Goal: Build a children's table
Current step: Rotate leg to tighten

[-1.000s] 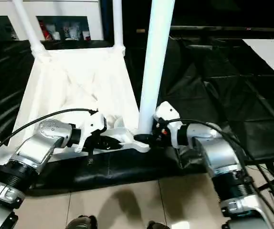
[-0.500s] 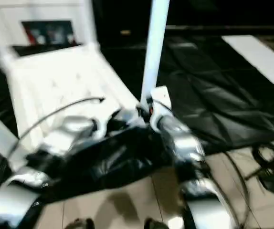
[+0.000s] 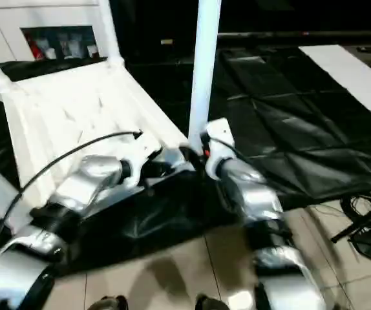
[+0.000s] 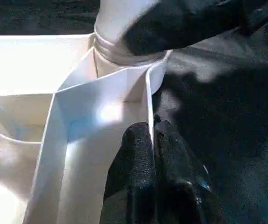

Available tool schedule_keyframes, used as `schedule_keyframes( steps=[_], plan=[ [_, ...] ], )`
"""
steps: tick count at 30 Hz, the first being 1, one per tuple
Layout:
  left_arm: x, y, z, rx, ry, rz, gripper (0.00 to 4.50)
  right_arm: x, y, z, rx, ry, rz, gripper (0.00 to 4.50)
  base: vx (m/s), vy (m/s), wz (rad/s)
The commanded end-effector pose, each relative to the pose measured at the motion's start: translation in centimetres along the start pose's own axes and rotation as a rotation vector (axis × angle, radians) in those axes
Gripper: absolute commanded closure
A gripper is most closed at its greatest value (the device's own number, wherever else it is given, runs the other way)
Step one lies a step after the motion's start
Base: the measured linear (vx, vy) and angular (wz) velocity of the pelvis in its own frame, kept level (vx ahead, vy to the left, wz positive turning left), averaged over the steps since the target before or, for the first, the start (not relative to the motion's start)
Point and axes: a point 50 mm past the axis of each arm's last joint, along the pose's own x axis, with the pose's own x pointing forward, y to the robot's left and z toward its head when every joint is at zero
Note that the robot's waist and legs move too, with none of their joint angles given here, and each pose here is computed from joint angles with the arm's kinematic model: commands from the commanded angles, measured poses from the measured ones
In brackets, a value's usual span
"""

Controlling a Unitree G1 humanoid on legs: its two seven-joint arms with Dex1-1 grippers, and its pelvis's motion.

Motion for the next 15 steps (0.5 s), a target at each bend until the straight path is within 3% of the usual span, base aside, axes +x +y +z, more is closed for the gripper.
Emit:
schedule_keyframes(
  steps=[1, 10, 15],
  plan=[
    [0.9, -1.7, 2.8, 0.106, -0.116, -0.151, 4.5, 1.2, 3.1, -0.7, 0.002, 0.039, 0.225, 1.42, 0.052, -0.008, 0.02],
    [-1.0, -3.4, 1.1, 0.124, -0.048, -0.387, 4.5, -1.7, 2.6, -1.4, -0.08, 0.154, 0.423, 1.42, 0.0, 0.0, 0.0],
    [-1.1, -3.2, 0.9, 0.124, -0.035, -0.356, 4.5, -1.6, 2.8, -1.4, -0.074, 0.163, 0.451, 1.96, 0.0, 0.0, 0.0]
  ],
)
